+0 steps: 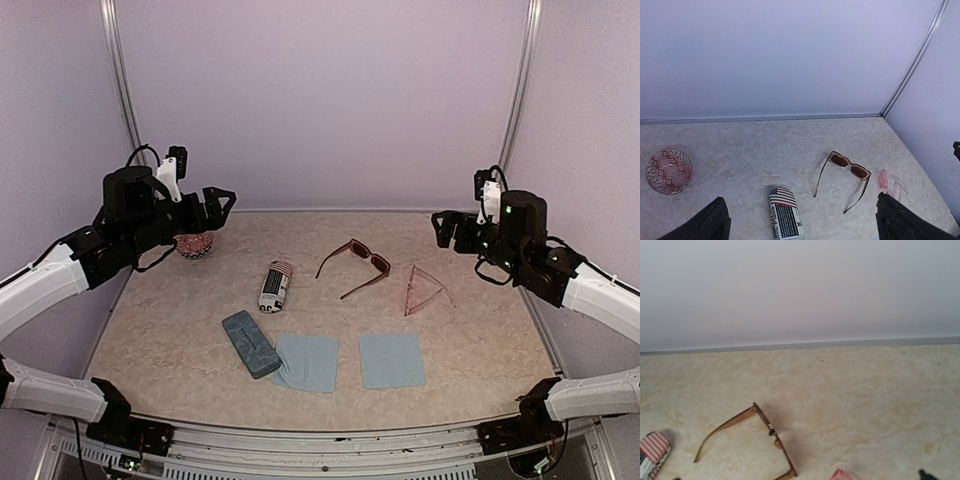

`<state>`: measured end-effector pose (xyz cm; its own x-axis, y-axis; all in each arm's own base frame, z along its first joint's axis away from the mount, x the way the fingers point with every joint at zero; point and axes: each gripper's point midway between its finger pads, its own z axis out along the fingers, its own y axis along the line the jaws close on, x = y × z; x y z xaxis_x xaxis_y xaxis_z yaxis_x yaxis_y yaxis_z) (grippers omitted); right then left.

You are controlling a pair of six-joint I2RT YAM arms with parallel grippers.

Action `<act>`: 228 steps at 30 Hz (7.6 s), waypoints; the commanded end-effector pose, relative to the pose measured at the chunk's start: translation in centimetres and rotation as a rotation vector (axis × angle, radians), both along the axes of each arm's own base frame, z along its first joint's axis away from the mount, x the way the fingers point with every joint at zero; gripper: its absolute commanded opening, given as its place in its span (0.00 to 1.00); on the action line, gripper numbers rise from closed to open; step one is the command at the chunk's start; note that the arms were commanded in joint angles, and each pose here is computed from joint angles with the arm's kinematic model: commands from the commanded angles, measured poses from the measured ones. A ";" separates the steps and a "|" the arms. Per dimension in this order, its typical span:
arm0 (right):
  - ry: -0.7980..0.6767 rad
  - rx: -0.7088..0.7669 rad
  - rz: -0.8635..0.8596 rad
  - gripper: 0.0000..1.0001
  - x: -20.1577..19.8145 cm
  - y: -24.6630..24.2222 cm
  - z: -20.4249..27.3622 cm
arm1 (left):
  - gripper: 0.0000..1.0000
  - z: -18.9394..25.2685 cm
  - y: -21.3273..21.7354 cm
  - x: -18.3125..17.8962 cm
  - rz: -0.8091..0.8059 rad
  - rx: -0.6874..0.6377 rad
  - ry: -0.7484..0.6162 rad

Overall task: Organize the sunglasses
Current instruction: Pick up the sunglasses case from the center of the board, then open the sunglasses case, then pass from the left arm to the right

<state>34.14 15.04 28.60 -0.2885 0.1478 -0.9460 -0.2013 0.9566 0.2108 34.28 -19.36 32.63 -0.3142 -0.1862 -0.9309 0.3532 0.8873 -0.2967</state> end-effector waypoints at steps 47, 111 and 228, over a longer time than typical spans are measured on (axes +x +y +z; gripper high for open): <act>0.124 -0.201 0.110 1.00 -0.6 0.9 -7.4 | 0.99 -27.0 -2.6 -8.0 0.385 0.230 1.022; 0.119 0.091 0.541 0.99 -4.6 8.3 -3.8 | 0.00 -11.5 -11.8 -5.2 -0.222 -0.071 0.589; -0.170 -0.013 0.853 0.87 -10.3 14.6 2.6 | 0.00 -2.6 -21.4 -11.2 -0.927 -0.301 0.291</act>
<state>25.67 29.57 30.36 -0.3012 -0.0230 -0.9533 -0.7961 0.5564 0.2381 22.63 -40.84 28.51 -0.6831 0.0244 -0.7299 0.7202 0.1884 -0.6677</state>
